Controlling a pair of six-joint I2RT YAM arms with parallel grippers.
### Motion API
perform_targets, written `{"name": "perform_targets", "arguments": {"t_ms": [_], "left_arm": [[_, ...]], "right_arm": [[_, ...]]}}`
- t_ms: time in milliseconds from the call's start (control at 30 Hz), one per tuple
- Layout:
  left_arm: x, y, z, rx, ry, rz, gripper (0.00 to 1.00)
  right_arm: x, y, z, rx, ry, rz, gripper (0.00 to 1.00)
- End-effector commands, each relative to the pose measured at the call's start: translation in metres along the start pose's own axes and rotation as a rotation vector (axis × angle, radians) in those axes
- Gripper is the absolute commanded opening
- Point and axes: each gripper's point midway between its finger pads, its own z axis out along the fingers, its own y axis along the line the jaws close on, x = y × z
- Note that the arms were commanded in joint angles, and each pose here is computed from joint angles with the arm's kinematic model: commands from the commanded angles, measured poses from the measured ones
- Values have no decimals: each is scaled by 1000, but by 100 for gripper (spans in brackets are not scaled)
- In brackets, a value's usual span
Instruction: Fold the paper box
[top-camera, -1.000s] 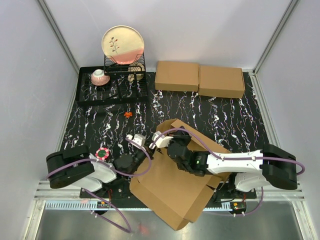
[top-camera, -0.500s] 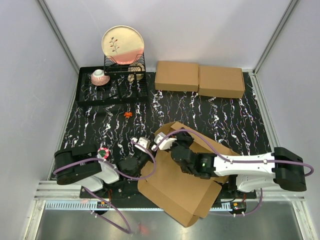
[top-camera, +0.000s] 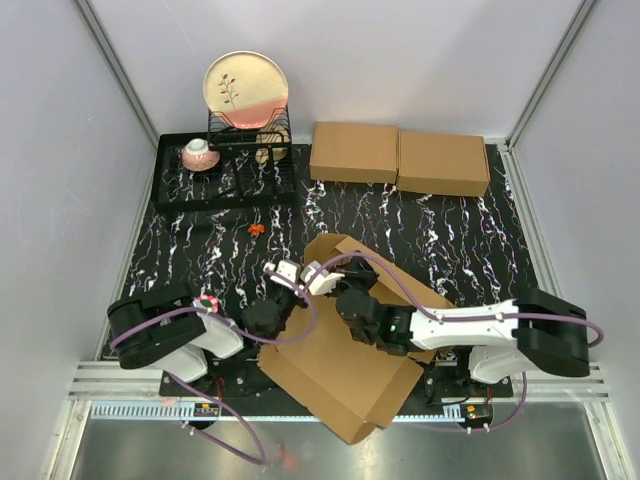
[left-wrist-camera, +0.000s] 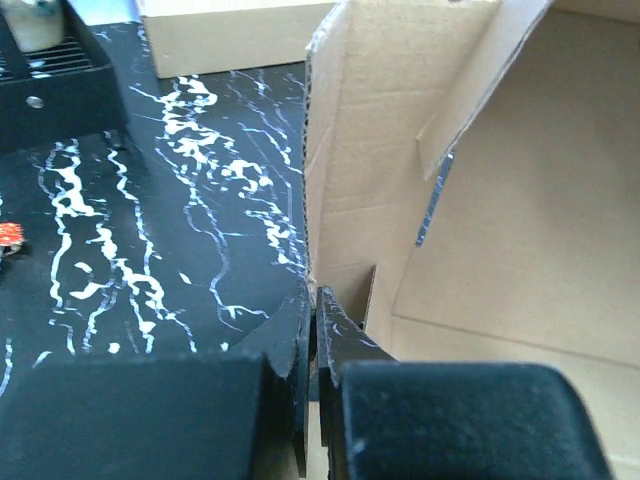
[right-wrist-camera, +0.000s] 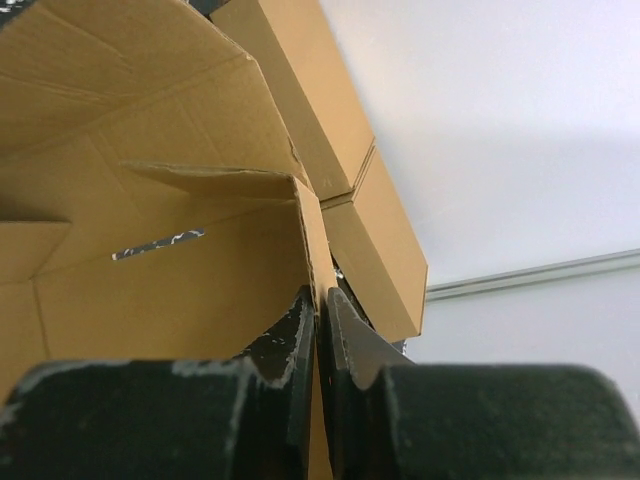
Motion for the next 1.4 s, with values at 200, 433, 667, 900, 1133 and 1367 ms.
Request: {"name": "perform_targets", "arguments": {"t_ms": [200, 433, 667, 900, 1133, 1367], "left_arm": [[-107, 45, 37, -116, -376, -241, 0], [-132, 73, 59, -163, -454, -285, 0], [-135, 87, 76, -166, -471, -330, 0], [-98, 89, 69, -175, -382, -385, 0], [-94, 93, 67, -192, -373, -372, 0], [-96, 92, 69, -187, -374, -331, 0]], "right_arm": [[-29, -19, 72, 102, -72, 106, 11], [-43, -38, 102, 111, -116, 95, 10], [-53, -55, 116, 119, -135, 77, 10], [-27, -34, 112, 75, -61, 139, 21], [-25, -46, 100, 79, -62, 198, 40], [-32, -65, 91, 80, -87, 221, 43]]}}
